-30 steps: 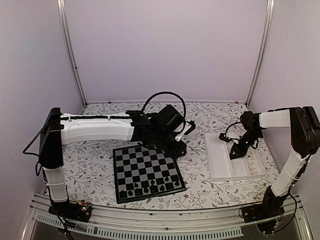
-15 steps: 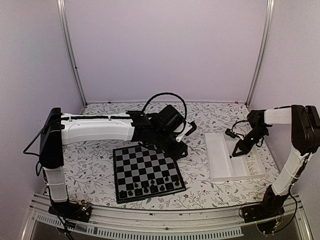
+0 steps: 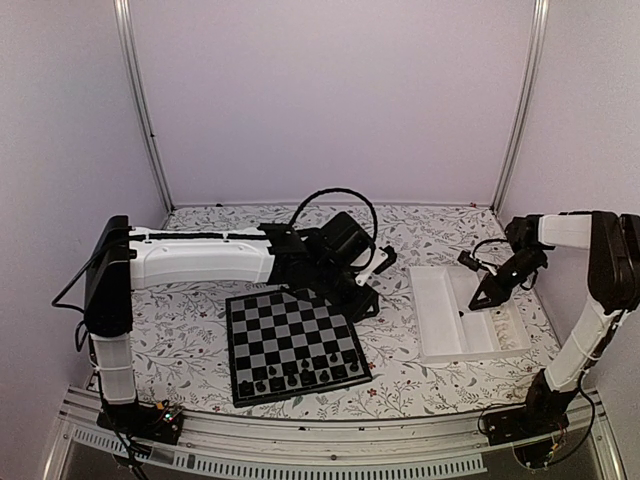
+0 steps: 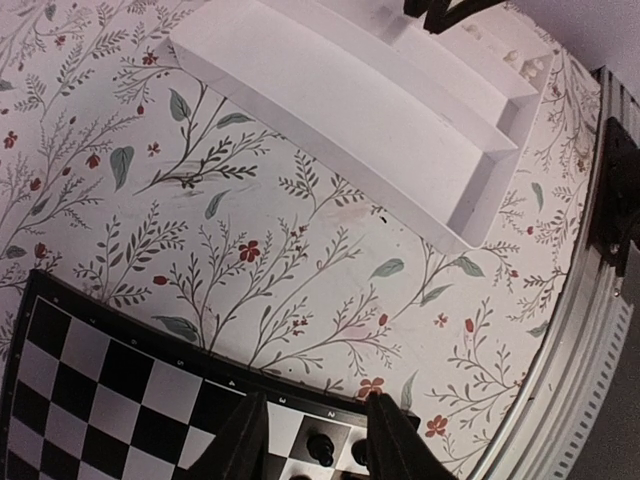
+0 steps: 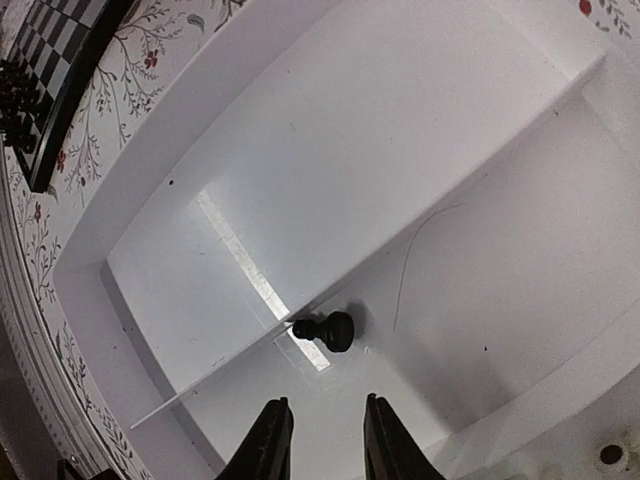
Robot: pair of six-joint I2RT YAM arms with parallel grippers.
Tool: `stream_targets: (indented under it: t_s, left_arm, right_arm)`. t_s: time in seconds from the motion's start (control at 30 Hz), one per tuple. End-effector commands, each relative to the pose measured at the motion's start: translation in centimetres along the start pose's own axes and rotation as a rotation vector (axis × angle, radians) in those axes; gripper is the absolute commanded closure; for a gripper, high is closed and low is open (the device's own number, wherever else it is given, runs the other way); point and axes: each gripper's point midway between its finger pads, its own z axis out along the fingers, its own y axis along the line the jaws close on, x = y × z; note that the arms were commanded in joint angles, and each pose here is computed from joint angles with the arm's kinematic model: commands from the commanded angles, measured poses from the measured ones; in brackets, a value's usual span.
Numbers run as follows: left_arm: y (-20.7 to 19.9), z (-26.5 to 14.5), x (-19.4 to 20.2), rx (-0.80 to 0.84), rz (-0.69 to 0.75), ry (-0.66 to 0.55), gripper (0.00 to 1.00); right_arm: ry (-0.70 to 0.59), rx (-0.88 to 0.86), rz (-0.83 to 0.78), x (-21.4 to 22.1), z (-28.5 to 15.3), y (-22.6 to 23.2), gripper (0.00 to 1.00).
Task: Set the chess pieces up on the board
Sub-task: Pick up the chess piece from the storage box.
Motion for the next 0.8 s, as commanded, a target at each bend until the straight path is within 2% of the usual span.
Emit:
stream_targets:
  t_s: [0.0,0.13,0.33,0.5,0.77]
  left_arm:
    - [-0.1,-0.3,-1.2,0.013,0.015,-0.03,0.64]
    - [-0.2,-0.2,-1.2,0.013,0.011,-0.031,0.63]
    - [-0.4,-0.2,-1.1,0.014,0.004,-0.029,0.63]
    - [-0.5,-0.1,-0.8,0.008,-0.006,-0.025,0.63]
    - [-0.4,0.1,-0.3,0.002,-0.01,-0.024,0.64]
  right_arm:
    - [-0.002,0.057,-0.292,-0.7,-2.0,1.3,0.68]
    - [0.039,0.143,-0.491,-0.5,-2.3,0.9,0.58]
    - [0.158,0.198,-0.745,-0.7,-1.4,1.3,0.56]
    - [0.257,0.249,-0.861,-0.8,-0.4,0.4,0.57]
    - [0.375,0.255,-0.932,-0.2,1.6,-0.9,0.57]
